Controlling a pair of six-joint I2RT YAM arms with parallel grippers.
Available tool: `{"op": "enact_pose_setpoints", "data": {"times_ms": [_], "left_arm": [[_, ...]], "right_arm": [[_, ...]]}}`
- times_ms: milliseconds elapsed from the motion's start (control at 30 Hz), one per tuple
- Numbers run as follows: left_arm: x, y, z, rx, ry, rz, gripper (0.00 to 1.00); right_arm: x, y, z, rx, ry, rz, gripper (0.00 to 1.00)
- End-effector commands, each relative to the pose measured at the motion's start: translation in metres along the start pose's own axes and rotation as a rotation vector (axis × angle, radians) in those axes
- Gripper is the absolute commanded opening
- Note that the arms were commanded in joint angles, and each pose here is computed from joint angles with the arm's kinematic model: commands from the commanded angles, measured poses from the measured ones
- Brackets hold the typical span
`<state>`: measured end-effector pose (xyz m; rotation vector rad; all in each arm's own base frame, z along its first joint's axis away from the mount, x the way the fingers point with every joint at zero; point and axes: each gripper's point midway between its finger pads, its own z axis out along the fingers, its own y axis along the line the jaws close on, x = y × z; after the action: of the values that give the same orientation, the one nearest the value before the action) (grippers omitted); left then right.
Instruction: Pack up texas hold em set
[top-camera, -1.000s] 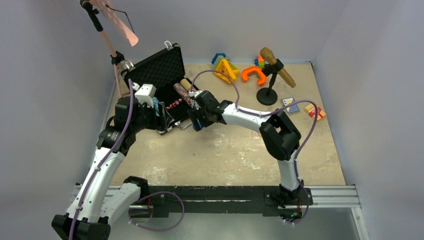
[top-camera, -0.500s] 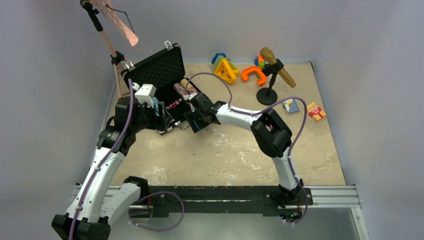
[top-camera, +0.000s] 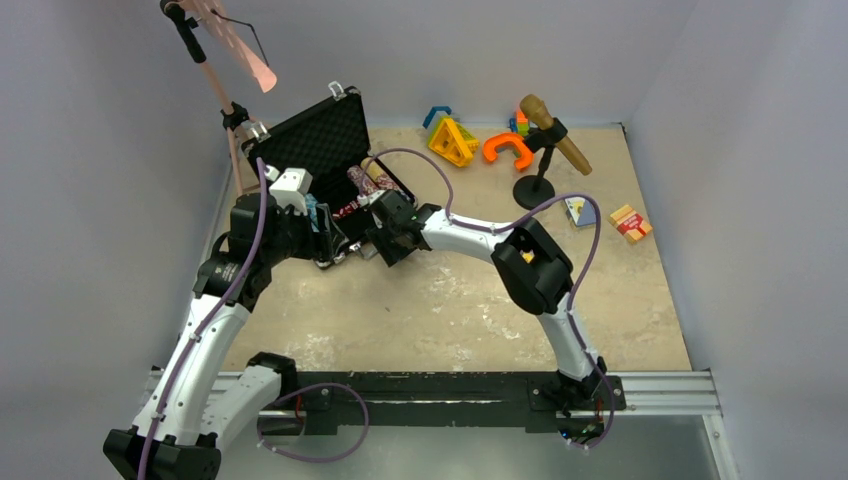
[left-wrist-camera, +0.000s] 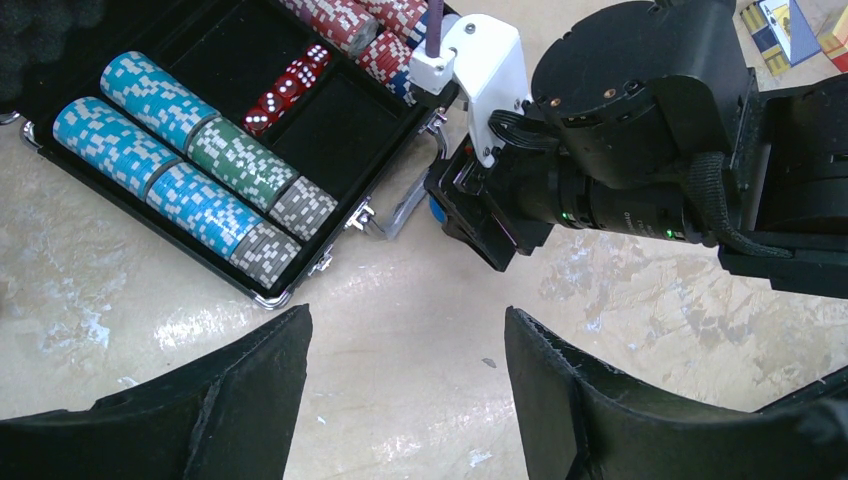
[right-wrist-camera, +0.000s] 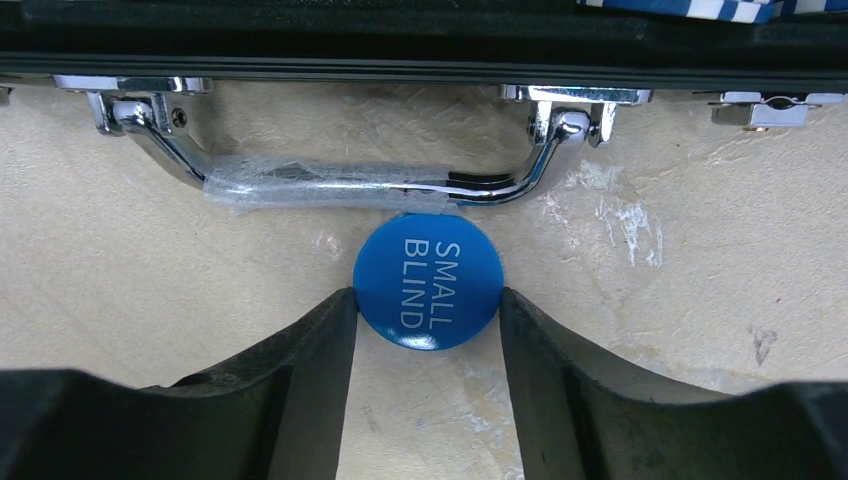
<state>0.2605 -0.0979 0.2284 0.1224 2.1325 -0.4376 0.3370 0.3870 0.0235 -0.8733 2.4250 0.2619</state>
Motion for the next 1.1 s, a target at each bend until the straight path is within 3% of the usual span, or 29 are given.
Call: {"op": "enact_pose_setpoints", "data": {"times_ms": [0, 167, 333, 767, 1067], "left_arm": [[-0.01, -0.003, -0.002, 0.004, -0.037, 0.0, 0.74], [-0.01, -0.003, -0.002, 0.002, -0.039, 0.0, 0.74], [-0.01, -0.003, -0.003, 0.002, -0.039, 0.0, 0.74], [-0.011, -0.003, -0.004, 0.001, -0.044, -0.002, 0.74], [-0.012, 0.0, -0.005, -0.013, -0.05, -0.004, 0.74]], "right_arm": [[0.006, -0.004, 0.005, 0.039, 0.042, -0.014, 0.54], [0.011, -0.005, 0.01, 0.046, 0.061, -0.008, 0.39], [-0.009, -0.005, -0.01, 0.043, -0.014, 0.016, 0.33], [-0.047, -0.002, -0.061, 0.013, -0.165, 0.059, 0.31], [-0.102, 0.015, -0.063, -0.065, -0.287, 0.045, 0.31]]}}
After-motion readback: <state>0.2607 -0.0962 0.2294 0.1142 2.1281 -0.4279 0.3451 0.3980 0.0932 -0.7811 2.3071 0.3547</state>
